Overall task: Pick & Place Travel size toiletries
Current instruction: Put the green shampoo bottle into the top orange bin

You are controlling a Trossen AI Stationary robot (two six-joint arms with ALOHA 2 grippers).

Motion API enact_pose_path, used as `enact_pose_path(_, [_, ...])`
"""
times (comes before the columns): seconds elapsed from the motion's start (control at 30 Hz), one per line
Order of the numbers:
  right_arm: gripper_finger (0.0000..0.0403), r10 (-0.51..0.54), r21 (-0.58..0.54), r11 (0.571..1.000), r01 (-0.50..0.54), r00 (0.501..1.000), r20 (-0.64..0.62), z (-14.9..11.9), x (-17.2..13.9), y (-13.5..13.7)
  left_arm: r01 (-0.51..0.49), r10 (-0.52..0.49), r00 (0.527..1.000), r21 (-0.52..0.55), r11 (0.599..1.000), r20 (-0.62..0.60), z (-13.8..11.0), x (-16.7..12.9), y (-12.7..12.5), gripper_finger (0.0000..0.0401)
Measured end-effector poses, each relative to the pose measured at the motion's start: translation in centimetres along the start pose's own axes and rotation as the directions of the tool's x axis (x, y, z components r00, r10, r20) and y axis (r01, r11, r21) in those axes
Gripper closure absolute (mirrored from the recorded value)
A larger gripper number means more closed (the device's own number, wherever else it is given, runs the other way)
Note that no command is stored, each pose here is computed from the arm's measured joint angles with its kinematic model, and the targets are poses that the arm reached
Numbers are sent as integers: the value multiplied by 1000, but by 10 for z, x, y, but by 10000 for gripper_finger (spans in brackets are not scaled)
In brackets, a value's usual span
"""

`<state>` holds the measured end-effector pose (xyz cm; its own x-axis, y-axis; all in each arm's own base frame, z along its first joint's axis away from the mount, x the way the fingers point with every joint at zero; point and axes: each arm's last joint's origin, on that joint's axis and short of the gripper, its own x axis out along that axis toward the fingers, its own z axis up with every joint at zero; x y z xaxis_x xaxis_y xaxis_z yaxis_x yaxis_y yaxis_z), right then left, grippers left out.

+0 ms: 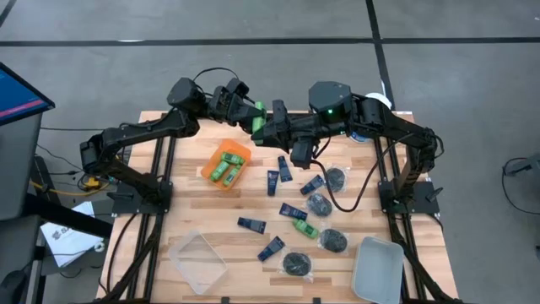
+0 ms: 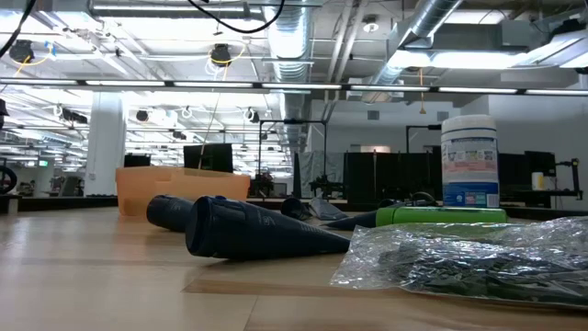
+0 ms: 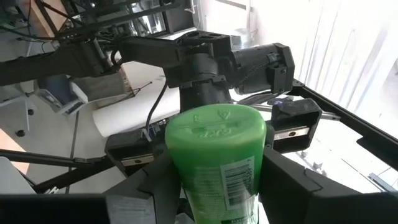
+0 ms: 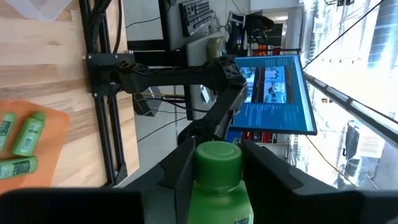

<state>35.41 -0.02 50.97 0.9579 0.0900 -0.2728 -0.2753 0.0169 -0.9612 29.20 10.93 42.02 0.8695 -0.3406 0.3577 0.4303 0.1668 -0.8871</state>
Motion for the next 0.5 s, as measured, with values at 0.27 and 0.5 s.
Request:
enact_pose_path(0.27, [260,-42,95,995,42,999,-2,0,0,-4,11,-11,1000,10,1000,9,1,-1,-2,228])
enact_pose_path(0.5, [189,-64,181,981,63,998,-2,0,0,-6,8,-8,1000,13,1000,11,3,-2,-2,228])
